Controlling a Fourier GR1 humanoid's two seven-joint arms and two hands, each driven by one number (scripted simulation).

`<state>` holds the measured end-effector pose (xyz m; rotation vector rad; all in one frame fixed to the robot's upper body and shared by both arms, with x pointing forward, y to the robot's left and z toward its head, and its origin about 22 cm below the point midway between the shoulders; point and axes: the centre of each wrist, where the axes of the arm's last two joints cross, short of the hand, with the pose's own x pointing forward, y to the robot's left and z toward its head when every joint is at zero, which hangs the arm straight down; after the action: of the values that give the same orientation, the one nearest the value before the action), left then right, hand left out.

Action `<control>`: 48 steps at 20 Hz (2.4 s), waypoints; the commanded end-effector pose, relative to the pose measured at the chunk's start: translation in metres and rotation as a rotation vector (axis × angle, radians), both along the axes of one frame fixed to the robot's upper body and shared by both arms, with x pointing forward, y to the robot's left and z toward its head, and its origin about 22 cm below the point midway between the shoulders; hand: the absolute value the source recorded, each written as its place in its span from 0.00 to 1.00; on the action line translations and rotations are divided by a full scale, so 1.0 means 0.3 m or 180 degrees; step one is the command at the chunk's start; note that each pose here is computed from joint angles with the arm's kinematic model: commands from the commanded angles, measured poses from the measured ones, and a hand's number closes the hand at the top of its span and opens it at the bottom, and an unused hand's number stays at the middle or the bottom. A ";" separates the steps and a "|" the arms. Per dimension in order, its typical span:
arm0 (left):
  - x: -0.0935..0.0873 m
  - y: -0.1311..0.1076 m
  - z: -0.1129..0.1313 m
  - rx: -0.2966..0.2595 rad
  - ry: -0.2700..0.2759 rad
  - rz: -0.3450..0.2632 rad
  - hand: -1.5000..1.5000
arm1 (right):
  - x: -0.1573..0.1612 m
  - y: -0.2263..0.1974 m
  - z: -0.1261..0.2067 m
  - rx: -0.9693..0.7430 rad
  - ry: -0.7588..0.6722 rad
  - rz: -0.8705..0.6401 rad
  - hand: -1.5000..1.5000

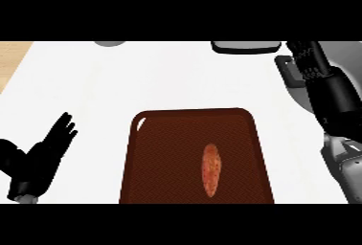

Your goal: Pick the sweet potato from the tray and place it in the pot

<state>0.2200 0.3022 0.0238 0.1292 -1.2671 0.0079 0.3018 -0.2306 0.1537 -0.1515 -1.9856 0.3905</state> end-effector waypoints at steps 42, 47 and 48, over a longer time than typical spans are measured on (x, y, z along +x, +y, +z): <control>0.258 -0.123 0.172 -0.0031 -0.1605 -0.0021 0.50 | -0.004 0.045 -0.269 -0.2851 0.0533 0.2416 0.00; 0.267 -0.030 0.146 -0.0038 -0.1592 0.0054 0.50 | -0.042 0.156 -0.349 -0.2868 0.0462 0.2489 0.00; 0.276 -0.109 0.183 -0.0074 -0.1614 -0.0025 0.50 | -0.022 0.060 -0.337 -0.2844 0.0408 0.2492 0.00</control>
<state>0.3013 0.2737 0.0783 0.1098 -1.7670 0.0496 0.2979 -0.2055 0.0617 0.0932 -1.5272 1.7159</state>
